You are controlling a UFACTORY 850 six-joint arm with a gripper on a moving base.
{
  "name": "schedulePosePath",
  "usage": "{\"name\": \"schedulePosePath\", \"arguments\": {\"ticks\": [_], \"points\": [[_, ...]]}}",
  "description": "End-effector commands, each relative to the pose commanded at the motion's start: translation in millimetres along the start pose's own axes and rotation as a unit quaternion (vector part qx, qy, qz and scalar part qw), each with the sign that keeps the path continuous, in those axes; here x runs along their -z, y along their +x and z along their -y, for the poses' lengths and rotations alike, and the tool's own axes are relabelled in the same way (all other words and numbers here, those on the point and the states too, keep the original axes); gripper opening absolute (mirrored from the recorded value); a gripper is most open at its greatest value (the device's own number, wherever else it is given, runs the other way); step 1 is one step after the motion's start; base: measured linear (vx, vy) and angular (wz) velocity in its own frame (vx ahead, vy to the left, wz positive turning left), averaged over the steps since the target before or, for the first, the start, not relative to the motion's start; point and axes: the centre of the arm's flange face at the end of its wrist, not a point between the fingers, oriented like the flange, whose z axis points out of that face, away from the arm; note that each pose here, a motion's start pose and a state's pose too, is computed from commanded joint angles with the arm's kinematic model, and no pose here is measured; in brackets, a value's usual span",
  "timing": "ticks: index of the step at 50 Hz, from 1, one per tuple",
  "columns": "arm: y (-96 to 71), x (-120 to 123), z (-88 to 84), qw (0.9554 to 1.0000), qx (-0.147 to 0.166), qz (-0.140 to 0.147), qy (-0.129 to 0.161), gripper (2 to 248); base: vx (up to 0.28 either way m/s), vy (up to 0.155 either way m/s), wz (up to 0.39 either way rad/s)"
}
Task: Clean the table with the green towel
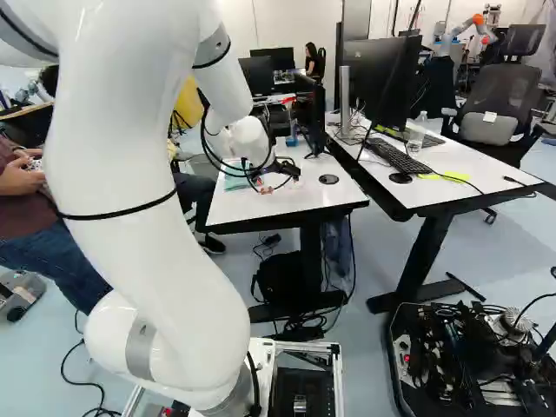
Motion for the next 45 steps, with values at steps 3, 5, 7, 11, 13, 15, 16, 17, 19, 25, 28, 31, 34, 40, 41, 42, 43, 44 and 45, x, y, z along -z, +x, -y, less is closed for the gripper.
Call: {"name": "schedulePosePath", "arguments": {"ticks": [3,5,7,11,13,15,16,17,19,25,28,31,34,40,41,42,43,44,45], "points": [[0.0,0,0.0,1.0,0.0,0.0,0.0,247,0.0,0.0,0.0],[0.0,0,0.0,1.0,0.0,0.0,0.0,247,0.0,0.0,0.0],[0.0,0,0.0,1.0,0.0,0.0,0.0,247,0.0,0.0,0.0],[-0.2,3,-0.1,1.0,0.0,-0.002,0.0,247,0.0,0.0,0.0],[-1.2,6,-0.1,1.0,0.0,-0.003,0.0,247,0.0,0.0,0.0],[-2.6,10,0.1,1.0,0.0,-0.004,0.0,247,0.0,0.0,0.0],[-3.4,12,0.2,1.0,0.0,-0.005,-0.001,247,0.0,0.0,0.0],[-4.3,14,0.3,1.0,0.0,-0.006,-0.001,247,0.0,0.0,0.0],[-6.3,18,0.7,1.0,0.0,-0.007,-0.001,247,0.0,0.0,0.0],[-12.7,32,1.8,0.9999,0.0,-0.012,-0.001,247,0.0,0.0,0.0],[-17.0,40,2.3,0.9999,-0.006,-0.01,-0.001,247,0.0,0.0,0.0],[-21.8,47,2.9,0.9999,-0.015,-0.006,-0.001,247,0.0,0.0,0.0],[-27.1,54,3.5,0.9996,-0.027,-0.001,-0.002,247,0.0,0.0,0.0],[-38.6,70,4.9,0.9984,-0.055,0.012,-0.001,247,0.0,0.0,0.0],[-40.1,72,5.0,0.9982,-0.059,0.013,-0.001,247,0.0,0.0,0.0],[-42.1,74,5.2,0.9979,-0.063,0.015,-0.001,247,0.0,0.0,0.0],[-44.0,77,5.3,0.9975,-0.068,0.017,-0.001,247,0.0,0.0,0.0],[-45.8,79,5.5,0.9971,-0.073,0.019,-0.001,247,0.0,0.0,0.0],[-47.5,81,5.6,0.9967,-0.078,0.021,0.0,247,0.0,0.0,0.0]]}}
